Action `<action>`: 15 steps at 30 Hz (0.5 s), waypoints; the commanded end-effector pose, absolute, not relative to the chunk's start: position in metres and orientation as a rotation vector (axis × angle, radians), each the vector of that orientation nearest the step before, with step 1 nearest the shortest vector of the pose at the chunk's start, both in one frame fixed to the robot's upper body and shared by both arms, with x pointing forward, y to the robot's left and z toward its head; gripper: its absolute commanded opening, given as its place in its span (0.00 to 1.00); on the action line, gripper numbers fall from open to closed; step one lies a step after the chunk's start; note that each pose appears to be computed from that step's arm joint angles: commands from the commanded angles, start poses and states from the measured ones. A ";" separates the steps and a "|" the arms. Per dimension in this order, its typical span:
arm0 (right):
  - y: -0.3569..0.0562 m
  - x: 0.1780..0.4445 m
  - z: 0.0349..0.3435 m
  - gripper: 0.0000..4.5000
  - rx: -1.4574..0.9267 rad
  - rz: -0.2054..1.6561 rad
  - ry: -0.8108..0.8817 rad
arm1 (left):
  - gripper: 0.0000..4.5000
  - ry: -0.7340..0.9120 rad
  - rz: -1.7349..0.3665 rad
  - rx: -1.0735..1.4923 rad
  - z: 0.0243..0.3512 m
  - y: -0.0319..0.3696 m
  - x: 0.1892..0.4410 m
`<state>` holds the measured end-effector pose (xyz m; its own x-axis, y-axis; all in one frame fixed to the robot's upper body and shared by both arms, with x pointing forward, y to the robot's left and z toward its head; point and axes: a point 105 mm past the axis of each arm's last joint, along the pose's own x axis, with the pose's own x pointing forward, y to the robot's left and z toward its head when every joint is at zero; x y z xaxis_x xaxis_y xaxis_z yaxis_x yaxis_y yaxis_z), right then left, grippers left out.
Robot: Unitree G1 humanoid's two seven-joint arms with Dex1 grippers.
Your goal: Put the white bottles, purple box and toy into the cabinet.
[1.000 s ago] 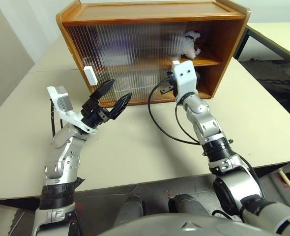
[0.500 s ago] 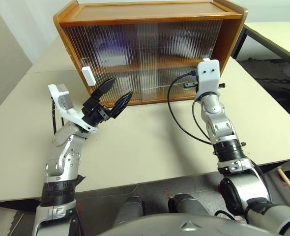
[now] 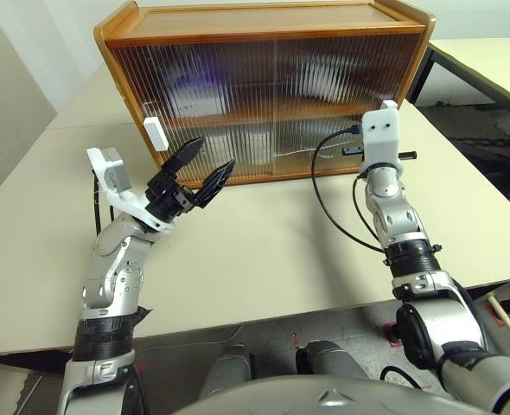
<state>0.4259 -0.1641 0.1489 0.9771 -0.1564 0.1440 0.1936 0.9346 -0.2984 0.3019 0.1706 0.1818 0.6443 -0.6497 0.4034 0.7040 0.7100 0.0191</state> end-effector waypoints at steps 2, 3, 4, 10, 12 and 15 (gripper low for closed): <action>-0.160 0.425 0.149 0.01 -0.335 -0.131 -0.126 | 1.00 -0.390 -0.784 -0.131 0.180 0.167 0.303; -0.157 0.424 0.148 0.04 -0.324 -0.101 -0.118 | 1.00 -0.390 -0.784 -0.131 0.180 0.167 0.302; -0.155 0.422 0.147 0.09 -0.315 -0.078 -0.114 | 1.00 -0.389 -0.784 -0.131 0.180 0.167 0.302; -0.150 0.401 0.146 0.52 -0.361 0.000 -0.133 | 1.00 -0.383 -0.776 -0.129 0.178 0.171 0.301; -0.154 0.395 0.143 0.68 -0.363 0.009 -0.125 | 1.00 -0.381 -0.773 -0.129 0.177 0.173 0.301; -0.167 0.389 0.137 0.93 -0.355 0.020 -0.095 | 1.00 -0.377 -0.765 -0.132 0.175 0.174 0.300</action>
